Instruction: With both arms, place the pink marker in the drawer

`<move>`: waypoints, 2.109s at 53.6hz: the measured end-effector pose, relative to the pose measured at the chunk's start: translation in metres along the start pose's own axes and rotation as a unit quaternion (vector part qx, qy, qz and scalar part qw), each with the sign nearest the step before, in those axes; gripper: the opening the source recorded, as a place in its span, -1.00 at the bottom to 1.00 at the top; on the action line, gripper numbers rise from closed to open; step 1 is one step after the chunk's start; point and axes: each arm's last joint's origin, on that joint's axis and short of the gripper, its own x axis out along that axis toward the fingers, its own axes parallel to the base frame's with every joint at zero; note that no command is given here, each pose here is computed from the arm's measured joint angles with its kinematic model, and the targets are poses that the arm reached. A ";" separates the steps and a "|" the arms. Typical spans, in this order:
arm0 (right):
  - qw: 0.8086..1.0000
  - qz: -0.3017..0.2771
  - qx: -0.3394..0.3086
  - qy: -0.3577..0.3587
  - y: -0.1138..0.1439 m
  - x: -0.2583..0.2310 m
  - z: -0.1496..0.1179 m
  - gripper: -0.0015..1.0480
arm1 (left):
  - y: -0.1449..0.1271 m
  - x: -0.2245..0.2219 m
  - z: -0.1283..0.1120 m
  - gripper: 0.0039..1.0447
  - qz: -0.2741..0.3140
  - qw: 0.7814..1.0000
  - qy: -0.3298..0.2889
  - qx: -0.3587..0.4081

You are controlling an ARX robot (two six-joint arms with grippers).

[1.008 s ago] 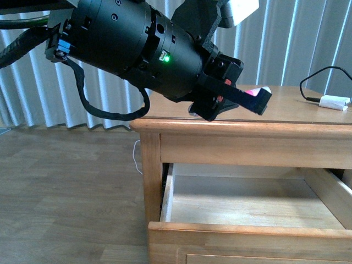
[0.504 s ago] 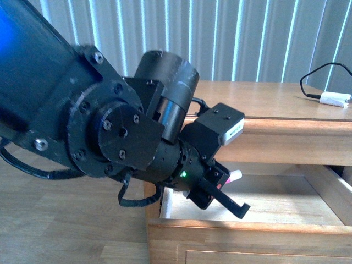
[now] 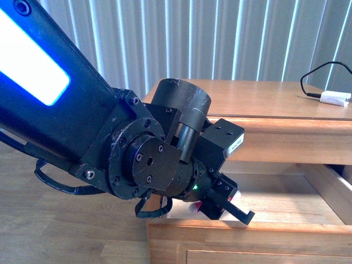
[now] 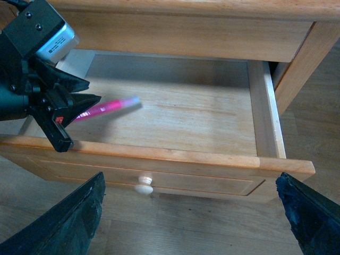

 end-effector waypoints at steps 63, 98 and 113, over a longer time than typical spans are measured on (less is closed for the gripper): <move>1.000 0.000 0.000 0.000 0.000 0.000 0.000 0.83 | 0.006 -0.333 -0.068 0.88 0.316 0.911 -0.201 -0.175; 1.000 0.000 0.000 0.000 0.000 0.000 0.000 0.83 | -0.006 -0.336 -0.138 -0.32 0.330 0.896 -0.224 -0.196; 1.000 0.000 0.000 0.000 0.000 0.000 0.000 0.83 | -0.013 -0.329 -0.156 -0.93 0.328 0.895 -0.228 -0.200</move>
